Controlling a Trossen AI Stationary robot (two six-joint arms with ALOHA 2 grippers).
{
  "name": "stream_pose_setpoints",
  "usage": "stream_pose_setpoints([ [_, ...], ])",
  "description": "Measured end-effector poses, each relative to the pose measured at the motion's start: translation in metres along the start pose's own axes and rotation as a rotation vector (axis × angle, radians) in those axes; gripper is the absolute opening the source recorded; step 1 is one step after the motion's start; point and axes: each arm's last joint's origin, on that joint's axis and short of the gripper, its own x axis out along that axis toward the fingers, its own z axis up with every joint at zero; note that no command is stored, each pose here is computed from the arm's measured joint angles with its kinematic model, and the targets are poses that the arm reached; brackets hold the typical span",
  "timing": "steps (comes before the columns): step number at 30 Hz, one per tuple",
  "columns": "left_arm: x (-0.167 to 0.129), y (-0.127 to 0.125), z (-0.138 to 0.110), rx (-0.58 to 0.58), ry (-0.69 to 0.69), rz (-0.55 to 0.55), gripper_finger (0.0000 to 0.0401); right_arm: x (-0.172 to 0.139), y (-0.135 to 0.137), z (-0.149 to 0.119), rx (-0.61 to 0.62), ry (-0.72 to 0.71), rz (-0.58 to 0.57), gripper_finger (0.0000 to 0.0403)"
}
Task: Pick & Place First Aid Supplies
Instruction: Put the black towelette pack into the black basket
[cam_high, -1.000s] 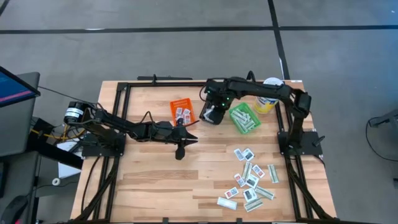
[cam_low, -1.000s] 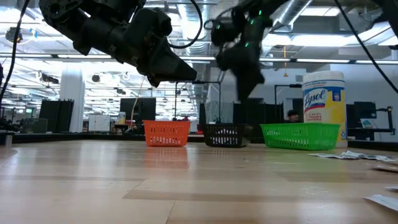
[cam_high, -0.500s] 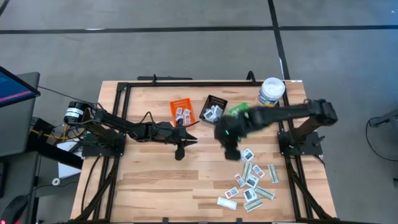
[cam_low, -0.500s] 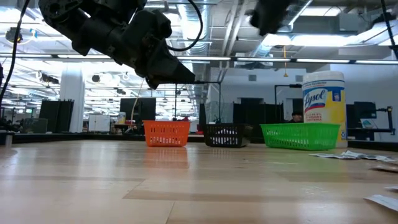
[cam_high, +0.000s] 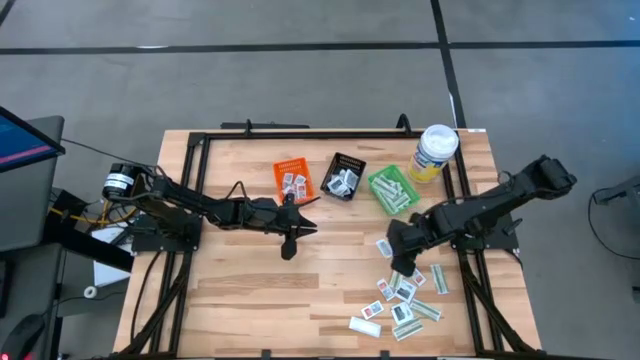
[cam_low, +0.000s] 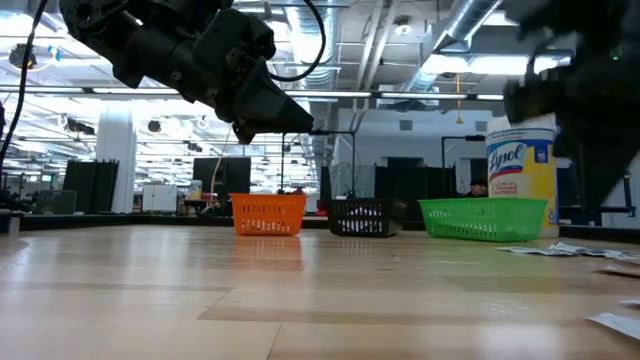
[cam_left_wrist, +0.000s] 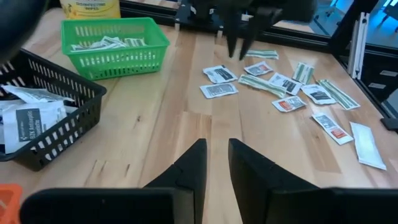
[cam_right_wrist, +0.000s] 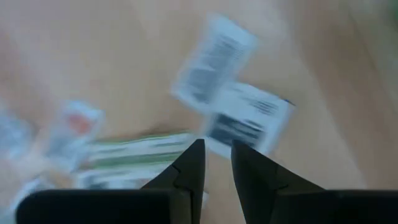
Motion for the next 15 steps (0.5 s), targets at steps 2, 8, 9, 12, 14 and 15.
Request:
stream_pose_setpoints([
  [2, 0.000, 0.000, 0.000, 0.000, -0.001, -0.001, 0.0067, 0.009, -0.010, -0.006, 0.072, 0.010, -0.050, 0.0073],
  [8, 0.000, 0.000, 0.001, 0.000, -0.005, -0.001, 0.0067, 0.020, -0.029, -0.004, 0.187, -0.021, -0.142, 0.0073],
  [9, 0.000, 0.000, 0.001, 0.000, -0.006, -0.001, 0.0067, 0.020, -0.030, -0.002, 0.193, -0.030, -0.138, 0.0073],
  [12, 0.000, 0.000, 0.001, 0.000, -0.007, -0.002, 0.0067, 0.021, -0.033, 0.006, 0.199, -0.065, -0.109, 0.0073],
  [14, 0.000, 0.000, 0.001, -0.001, -0.007, -0.002, 0.0067, 0.021, -0.033, 0.011, 0.211, -0.087, -0.090, 0.0073],
  [15, 0.000, 0.000, 0.001, -0.001, -0.007, -0.002, 0.0067, 0.021, -0.034, 0.013, 0.222, -0.093, -0.086, 0.0073],
])
